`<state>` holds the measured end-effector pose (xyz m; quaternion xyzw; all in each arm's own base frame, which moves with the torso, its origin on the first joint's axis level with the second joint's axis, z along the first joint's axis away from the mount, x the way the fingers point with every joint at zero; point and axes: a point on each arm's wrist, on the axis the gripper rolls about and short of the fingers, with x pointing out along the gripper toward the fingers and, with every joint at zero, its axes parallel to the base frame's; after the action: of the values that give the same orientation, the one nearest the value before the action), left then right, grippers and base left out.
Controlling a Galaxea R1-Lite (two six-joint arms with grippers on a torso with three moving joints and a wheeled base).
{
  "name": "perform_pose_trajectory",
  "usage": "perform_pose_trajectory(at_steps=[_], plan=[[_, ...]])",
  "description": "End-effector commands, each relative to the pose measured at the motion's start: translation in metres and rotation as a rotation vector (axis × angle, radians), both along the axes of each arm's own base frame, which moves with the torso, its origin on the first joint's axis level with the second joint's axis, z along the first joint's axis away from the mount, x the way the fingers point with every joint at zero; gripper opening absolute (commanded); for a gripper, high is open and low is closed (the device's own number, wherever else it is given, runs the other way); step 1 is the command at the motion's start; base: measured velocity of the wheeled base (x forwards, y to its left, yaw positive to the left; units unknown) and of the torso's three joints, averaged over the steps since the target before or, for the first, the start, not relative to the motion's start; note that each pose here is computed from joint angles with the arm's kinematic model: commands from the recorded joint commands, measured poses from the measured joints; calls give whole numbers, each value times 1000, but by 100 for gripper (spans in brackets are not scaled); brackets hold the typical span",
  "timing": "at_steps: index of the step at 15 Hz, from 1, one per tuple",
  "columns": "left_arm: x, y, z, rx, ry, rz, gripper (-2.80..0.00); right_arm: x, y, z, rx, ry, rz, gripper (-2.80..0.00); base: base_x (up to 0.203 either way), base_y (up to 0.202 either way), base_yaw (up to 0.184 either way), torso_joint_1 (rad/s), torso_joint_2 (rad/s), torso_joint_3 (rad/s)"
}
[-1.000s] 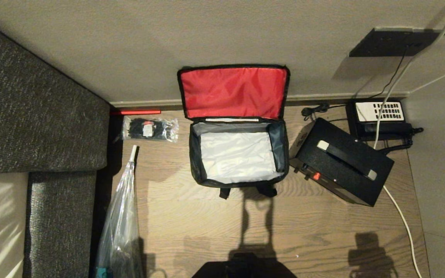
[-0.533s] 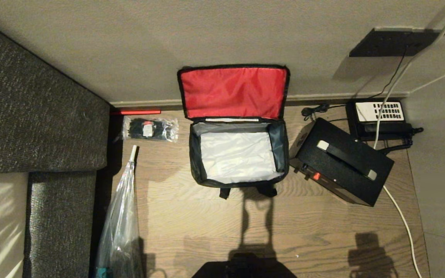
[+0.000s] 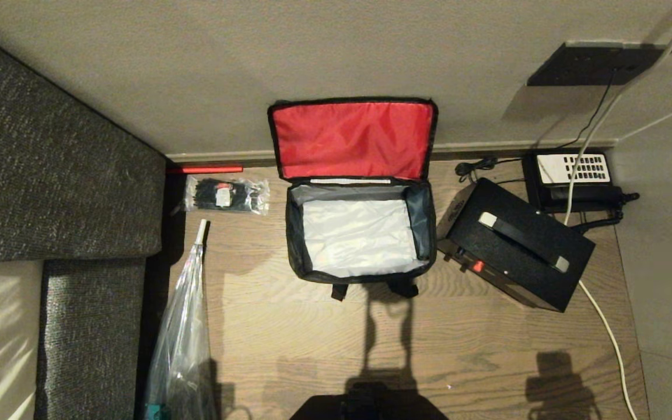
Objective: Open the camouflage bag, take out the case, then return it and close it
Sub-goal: Grip the handle again
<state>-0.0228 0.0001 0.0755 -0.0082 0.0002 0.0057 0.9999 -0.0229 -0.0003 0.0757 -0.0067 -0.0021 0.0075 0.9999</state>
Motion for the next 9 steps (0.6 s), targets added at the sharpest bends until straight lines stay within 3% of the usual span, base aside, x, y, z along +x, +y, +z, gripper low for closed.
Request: perform_pose_trajectory(at_steps=[1, 3, 5, 9], plan=[[0, 0, -1, 0, 1, 1, -280, 0, 0, 0, 0, -2, 0, -280, 0, 0, 0, 0, 0, 0], [0, 0, -1, 0, 1, 1, -280, 0, 0, 0, -11, -1, 3, -280, 0, 0, 0, 0, 0, 0], [0, 0, -1, 0, 1, 1, -280, -1, 0, -1, -94, 20, 22, -280, 0, 0, 0, 0, 0, 0], [0, 0, -1, 0, 1, 1, -280, -5, 1, 6, -73, 36, 27, -280, 0, 0, 0, 0, 0, 0]])
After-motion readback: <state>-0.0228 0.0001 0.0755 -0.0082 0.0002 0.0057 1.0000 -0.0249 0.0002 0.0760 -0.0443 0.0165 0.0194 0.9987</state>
